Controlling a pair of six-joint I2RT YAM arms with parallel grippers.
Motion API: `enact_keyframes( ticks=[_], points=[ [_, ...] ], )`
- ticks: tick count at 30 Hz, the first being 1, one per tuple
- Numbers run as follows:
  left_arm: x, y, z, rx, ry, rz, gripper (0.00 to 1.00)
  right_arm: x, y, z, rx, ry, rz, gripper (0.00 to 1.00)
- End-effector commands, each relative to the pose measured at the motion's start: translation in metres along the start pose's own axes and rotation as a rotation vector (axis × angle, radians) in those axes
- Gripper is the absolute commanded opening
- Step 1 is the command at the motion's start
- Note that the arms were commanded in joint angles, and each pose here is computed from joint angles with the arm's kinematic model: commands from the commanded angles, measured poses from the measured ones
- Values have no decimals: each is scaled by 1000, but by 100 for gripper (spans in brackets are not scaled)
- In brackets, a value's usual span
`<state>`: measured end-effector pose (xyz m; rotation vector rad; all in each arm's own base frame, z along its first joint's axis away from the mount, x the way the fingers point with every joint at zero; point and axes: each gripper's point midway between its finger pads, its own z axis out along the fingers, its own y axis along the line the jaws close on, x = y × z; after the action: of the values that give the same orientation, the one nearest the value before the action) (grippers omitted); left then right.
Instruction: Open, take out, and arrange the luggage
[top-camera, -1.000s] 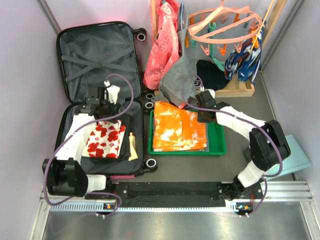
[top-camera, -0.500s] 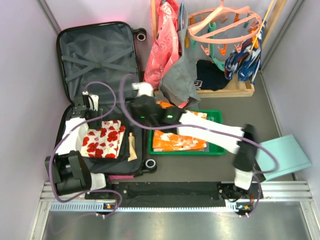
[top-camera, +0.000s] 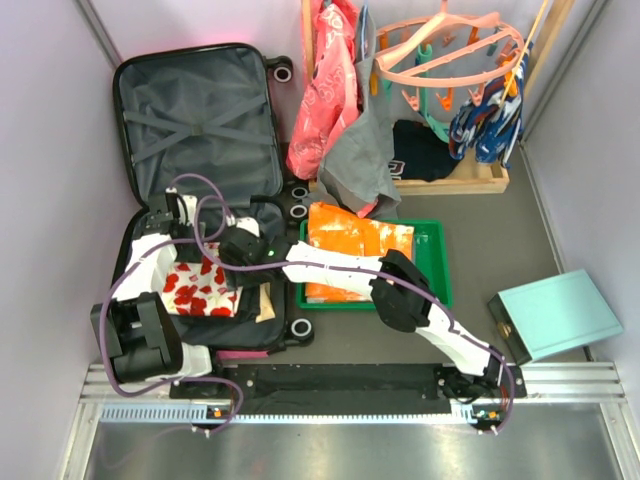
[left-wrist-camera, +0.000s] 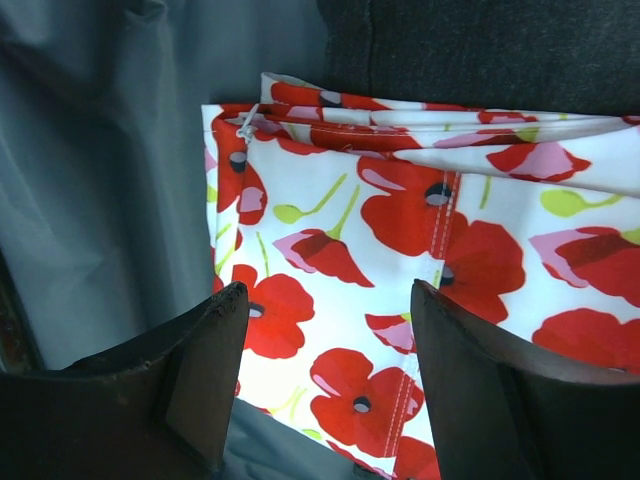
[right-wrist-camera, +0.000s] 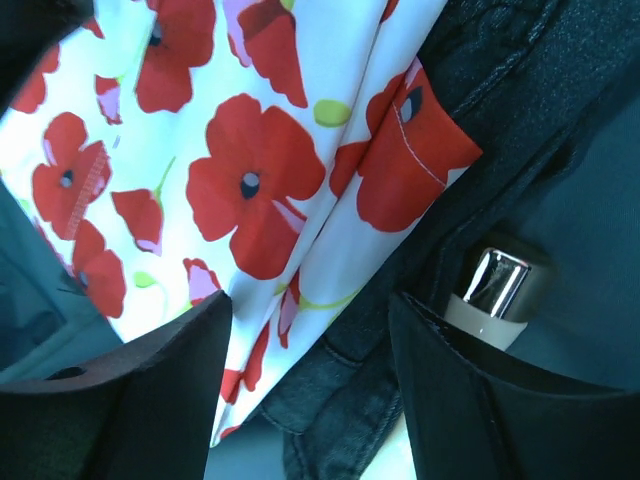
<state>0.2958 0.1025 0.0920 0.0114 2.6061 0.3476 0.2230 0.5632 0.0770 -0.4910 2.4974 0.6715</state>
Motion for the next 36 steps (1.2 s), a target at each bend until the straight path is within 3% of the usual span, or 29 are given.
enact_keyframes(
  ticks=[1,6,10,16,18,19,22,25,33,36],
  points=[
    [-7,0,-3,16,-45,-4,70,-3,17,-15,-31,-26,52,63],
    [-4,-1,3,16,-25,5,70,5,21,16,-43,4,61,59],
    [-5,-2,1,26,-31,5,70,2,22,31,-71,7,108,46],
    [-5,1,3,11,-26,7,70,-15,21,39,-65,-71,111,44],
    [-3,-1,4,19,-17,8,70,-19,18,42,-65,-77,120,37],
    [-3,-1,3,22,-18,8,70,-21,17,42,-64,-82,120,26],
    [-5,-4,0,37,-31,6,70,-27,15,36,-61,-103,93,8],
    [-13,-11,-9,84,-64,8,70,-38,16,20,-64,-137,73,0],
    [-28,-32,-38,310,-152,-20,71,-79,24,-51,-137,-233,-8,0],
    [-28,-21,-41,328,-135,-71,72,-73,13,-52,-163,-205,-45,0]
  ],
)
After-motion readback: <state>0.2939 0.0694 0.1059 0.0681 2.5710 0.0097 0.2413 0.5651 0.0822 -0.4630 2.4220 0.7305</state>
